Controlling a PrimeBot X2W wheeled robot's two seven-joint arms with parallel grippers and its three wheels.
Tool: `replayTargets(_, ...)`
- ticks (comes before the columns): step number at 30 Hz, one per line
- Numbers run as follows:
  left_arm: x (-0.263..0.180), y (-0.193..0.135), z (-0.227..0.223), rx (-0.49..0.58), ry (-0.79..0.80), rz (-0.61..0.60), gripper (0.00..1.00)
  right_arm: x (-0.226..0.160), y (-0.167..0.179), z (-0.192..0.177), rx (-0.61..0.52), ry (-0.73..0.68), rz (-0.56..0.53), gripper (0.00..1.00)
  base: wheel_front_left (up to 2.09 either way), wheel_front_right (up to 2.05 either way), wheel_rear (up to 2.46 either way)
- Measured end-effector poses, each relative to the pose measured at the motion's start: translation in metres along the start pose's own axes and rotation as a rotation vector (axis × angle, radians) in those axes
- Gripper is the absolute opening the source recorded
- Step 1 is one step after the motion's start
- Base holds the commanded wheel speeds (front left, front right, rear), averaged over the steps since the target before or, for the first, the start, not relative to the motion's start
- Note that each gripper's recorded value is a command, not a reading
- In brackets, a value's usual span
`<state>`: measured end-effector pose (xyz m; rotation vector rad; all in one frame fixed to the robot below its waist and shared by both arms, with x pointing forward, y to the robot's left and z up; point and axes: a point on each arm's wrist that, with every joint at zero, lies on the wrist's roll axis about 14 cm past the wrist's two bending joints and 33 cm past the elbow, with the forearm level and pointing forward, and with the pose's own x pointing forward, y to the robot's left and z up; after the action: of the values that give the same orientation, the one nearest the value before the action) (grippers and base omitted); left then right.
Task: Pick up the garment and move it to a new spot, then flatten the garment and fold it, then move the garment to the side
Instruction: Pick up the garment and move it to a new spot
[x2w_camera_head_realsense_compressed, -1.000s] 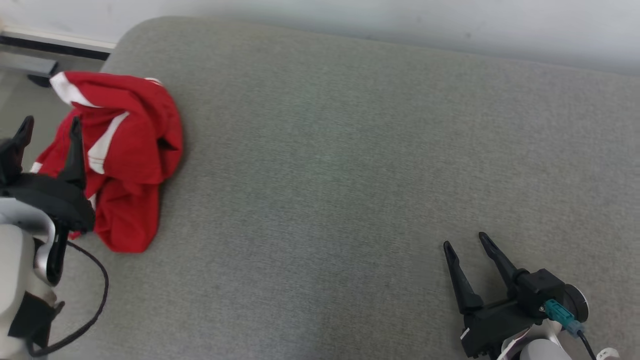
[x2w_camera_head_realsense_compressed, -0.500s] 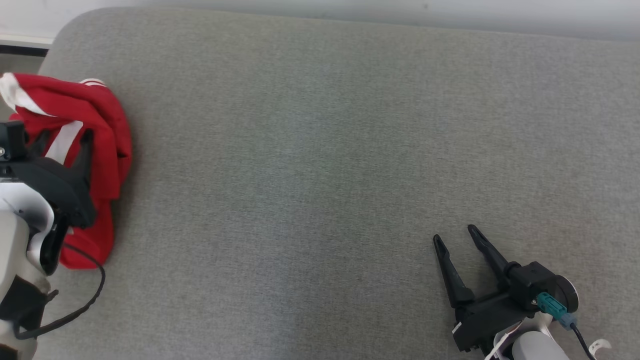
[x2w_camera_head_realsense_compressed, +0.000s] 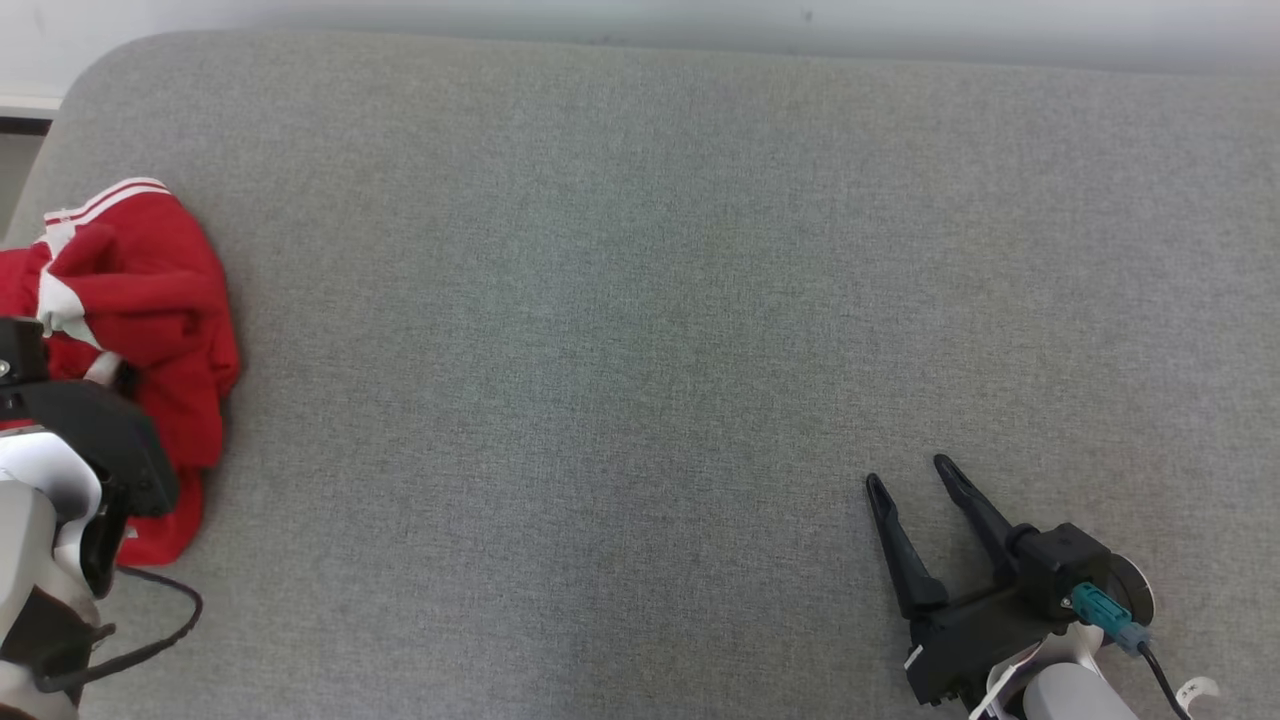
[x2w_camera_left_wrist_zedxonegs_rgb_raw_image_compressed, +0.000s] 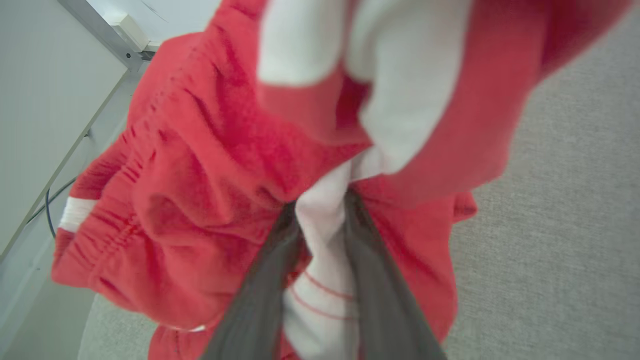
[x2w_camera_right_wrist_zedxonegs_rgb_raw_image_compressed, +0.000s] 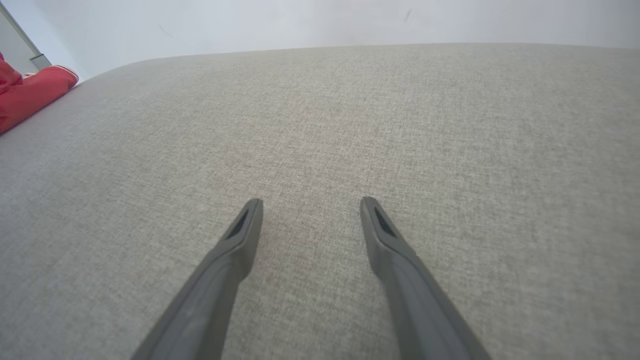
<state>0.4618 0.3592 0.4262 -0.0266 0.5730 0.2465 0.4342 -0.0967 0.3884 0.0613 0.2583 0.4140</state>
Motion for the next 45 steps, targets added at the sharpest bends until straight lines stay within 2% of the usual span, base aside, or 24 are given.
replayTargets(4,-0.005,0.006,0.012,0.015,-0.054,0.01,0.0,-0.002,0.001,0.003,0.001,-0.004,-0.003,1.0,0.0,0.0,0.0)
replayTargets(11,-0.022,0.005,0.078,0.095,-0.271,0.004,0.0,-0.007,0.012,0.01,0.021,-0.024,0.003,1.0,0.0,0.0,0.0)
replayTargets(15,-0.036,-0.003,0.114,0.134,-0.383,-0.026,0.0,-0.01,0.019,0.019,0.029,-0.049,0.005,1.0,0.0,0.0,0.0)
replayTargets(19,-0.05,-0.027,0.143,0.155,-0.485,-0.09,0.0,-0.014,0.025,0.028,0.038,-0.073,0.001,1.0,0.0,0.0,0.0)
replayTargets(23,-0.062,-0.064,0.166,0.161,-0.582,-0.176,0.0,-0.022,0.023,0.033,0.05,-0.092,-0.02,1.0,0.0,0.0,0.0)
replayTargets(28,-0.072,-0.137,0.173,0.126,-0.648,-0.345,0.0,-0.035,0.014,0.036,0.064,-0.106,-0.066,1.0,0.0,0.0,0.0)
replayTargets(34,-0.079,-0.221,0.149,0.06,-0.63,-0.532,0.0,-0.053,-0.006,0.039,0.075,-0.126,-0.143,1.0,0.0,0.0,0.0)
replayTargets(35,-0.079,-0.221,0.149,0.06,-0.63,-0.532,0.0,-0.053,-0.006,0.039,0.075,-0.126,-0.143,1.0,0.0,0.0,0.0)
replayTargets(39,-0.086,-0.276,0.122,0.046,-0.58,-0.658,0.0,-0.069,-0.023,0.039,0.079,-0.135,-0.205,1.0,0.0,0.0,0.0)
replayTargets(40,-0.089,-0.3,0.109,0.047,-0.553,-0.708,0.0,-0.077,-0.031,0.04,0.082,-0.141,-0.236,1.0,0.0,0.0,0.0)
replayTargets(45,-0.106,-0.36,0.083,0.092,-0.512,-0.85,0.0,-0.096,-0.049,0.039,0.09,-0.149,-0.307,1.0,0.0,0.0,0.0)
